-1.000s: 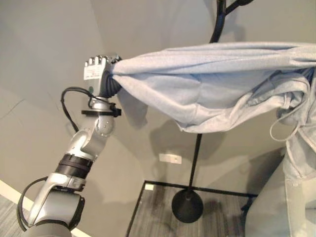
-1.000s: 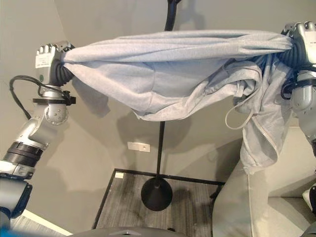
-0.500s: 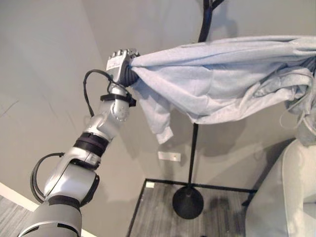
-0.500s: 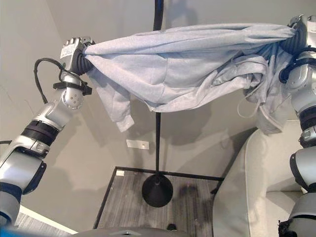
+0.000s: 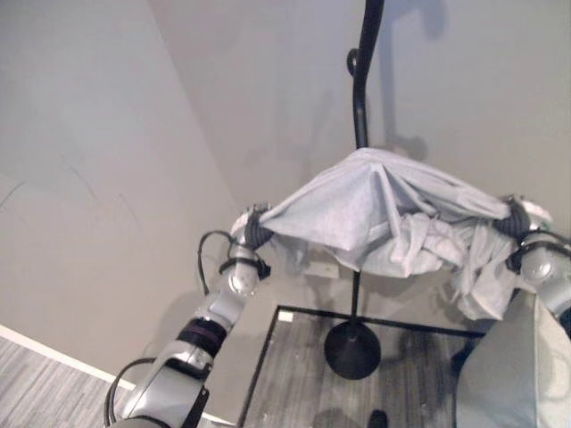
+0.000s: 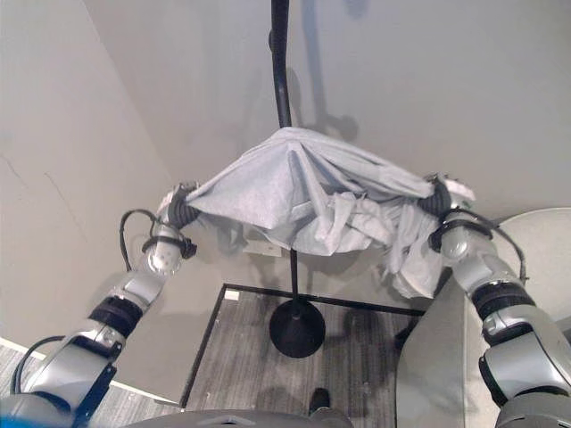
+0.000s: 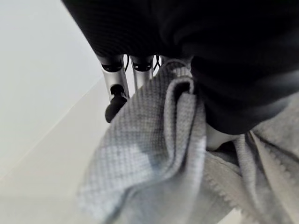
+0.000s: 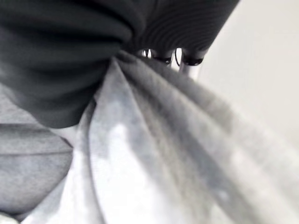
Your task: Hang the clothes on the sofa on the clothes rack.
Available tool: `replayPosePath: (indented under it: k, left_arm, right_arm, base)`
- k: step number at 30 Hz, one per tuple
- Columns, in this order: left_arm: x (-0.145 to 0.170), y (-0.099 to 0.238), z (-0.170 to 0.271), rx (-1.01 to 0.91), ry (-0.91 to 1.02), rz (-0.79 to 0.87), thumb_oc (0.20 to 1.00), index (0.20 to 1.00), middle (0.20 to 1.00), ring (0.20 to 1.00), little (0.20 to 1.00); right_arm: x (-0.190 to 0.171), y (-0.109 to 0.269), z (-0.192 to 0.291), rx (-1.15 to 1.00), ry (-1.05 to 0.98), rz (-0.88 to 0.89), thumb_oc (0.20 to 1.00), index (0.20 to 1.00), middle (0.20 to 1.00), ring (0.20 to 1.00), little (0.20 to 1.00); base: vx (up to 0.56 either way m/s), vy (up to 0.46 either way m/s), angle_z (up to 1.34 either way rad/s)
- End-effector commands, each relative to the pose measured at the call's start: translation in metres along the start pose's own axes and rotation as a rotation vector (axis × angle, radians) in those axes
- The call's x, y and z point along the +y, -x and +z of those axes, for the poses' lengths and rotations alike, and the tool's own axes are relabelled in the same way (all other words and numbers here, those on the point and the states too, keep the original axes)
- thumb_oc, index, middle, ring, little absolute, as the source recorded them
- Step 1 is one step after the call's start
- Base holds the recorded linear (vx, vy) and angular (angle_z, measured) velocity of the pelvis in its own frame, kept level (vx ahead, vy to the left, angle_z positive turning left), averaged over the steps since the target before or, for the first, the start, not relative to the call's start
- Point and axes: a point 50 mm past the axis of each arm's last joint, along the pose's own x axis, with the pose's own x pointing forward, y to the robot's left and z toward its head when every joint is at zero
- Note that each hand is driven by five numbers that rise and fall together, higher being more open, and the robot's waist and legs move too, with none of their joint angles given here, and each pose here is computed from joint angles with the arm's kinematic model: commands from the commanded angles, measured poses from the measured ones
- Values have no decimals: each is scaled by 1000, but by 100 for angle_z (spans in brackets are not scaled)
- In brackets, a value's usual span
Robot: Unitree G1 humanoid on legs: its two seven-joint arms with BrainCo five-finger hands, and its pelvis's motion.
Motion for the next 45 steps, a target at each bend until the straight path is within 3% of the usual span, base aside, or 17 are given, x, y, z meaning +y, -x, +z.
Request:
replayPosePath:
  k: [1,6,8,9,11,12,13,22,31,39,41,42,43,44,45]
  left_arm:
    - [26,3,-24,83,3,63,200,200,200,200,200]
    - [-5,29,-29,135,130,-3,200,200,200,200,200]
    - [-28,47,-23,151,264,-56,200,200,200,200,200]
    - [-34,52,-22,174,331,-60,1000,1000,1000,1000,1000]
    - [-49,61,-20,256,571,-72,1000,1000,1000,1000,1000]
    - [-55,65,-18,280,650,-94,1000,1000,1000,1000,1000]
    - [-61,70,-17,312,728,-111,1000,1000,1000,1000,1000]
    - [-69,105,-50,514,869,-133,1000,1000,1000,1000,1000]
    - [-51,164,-113,759,694,-119,1000,1000,1000,1000,1000]
    - [-53,235,-154,1041,533,-288,1000,1000,1000,1000,1000]
    - [-59,254,-159,1112,487,-376,1000,1000,1000,1000,1000]
    - [-63,271,-163,1202,487,-407,1000,1000,1000,1000,1000]
    - [-65,280,-165,1256,502,-410,1000,1000,1000,1000,1000]
    - [-65,278,-165,1252,503,-410,1000,1000,1000,1000,1000]
    - [-68,288,-165,1328,541,-385,1000,1000,1000,1000,1000]
  right_arm:
    - [-17,-5,-7,45,-30,-91,200,200,200,200,200]
    - [21,12,5,17,-160,-52,200,200,200,200,200]
    - [55,29,29,-16,-349,-13,200,200,200,200,200]
    - [65,33,38,-23,-418,1,200,200,200,200,200]
    - [84,44,58,-32,-557,48,238,238,238,238,238]
    - [92,48,65,-35,-617,75,940,940,940,940,940]
    - [100,54,74,-33,-671,97,1000,1000,1000,1000,1000]
    - [124,82,75,95,-945,165,1000,1000,1000,1000,1000]
    - [127,109,17,302,-939,115,1000,1000,1000,1000,1000]
    - [172,162,-14,746,-1418,24,1000,1000,1000,1000,1000]
    - [197,186,-21,940,-1512,51,1000,1000,1000,1000,1000]
    - [222,219,-25,1181,-1575,81,1000,1000,1000,1000,1000]
    - [234,241,-27,1343,-1607,71,1000,1000,1000,1000,1000]
    - [234,239,-28,1339,-1613,70,1000,1000,1000,1000,1000]
    - [245,265,-26,1543,-1655,16,1000,1000,1000,1000,1000]
  base:
    - [0,0,0]
    - [0,0,0]
    - [-13,3,-4]
    - [-19,7,-5]
    - [-35,18,-11]
    - [-36,21,-13]
    - [-28,21,-10]
    - [-19,14,-3]
    - [-34,23,-6]
    - [-24,38,-10]
    - [-16,46,-1]
    - [-4,42,2]
    - [2,27,5]
    - [17,32,11]
    - [18,39,14]
